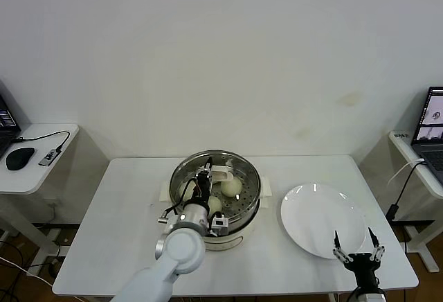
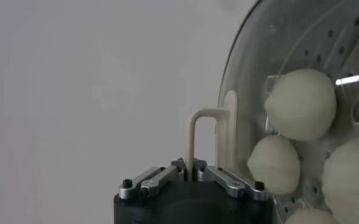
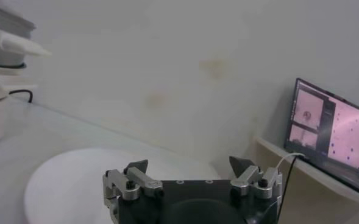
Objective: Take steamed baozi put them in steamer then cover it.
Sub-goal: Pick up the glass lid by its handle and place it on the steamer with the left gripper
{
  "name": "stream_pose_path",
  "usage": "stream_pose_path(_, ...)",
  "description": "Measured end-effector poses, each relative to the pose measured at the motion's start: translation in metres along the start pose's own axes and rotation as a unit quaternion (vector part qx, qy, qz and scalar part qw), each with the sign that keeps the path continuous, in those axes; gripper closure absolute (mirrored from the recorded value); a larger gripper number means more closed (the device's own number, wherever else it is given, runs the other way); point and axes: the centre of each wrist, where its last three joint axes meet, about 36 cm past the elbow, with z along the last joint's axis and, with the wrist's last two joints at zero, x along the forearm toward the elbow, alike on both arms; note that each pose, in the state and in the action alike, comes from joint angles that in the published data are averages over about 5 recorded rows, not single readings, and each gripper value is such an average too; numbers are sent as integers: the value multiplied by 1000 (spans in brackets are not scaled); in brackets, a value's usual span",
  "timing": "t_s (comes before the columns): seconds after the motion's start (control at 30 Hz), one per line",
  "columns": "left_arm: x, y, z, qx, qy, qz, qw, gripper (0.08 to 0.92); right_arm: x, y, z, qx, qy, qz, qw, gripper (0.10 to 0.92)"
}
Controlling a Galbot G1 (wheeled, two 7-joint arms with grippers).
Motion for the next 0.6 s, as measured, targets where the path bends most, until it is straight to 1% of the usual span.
stream_pose_path(0.6, 2, -5, -5, 7, -2, 9, 1000, 855, -1, 2, 2, -1, 1, -4, 1000, 200)
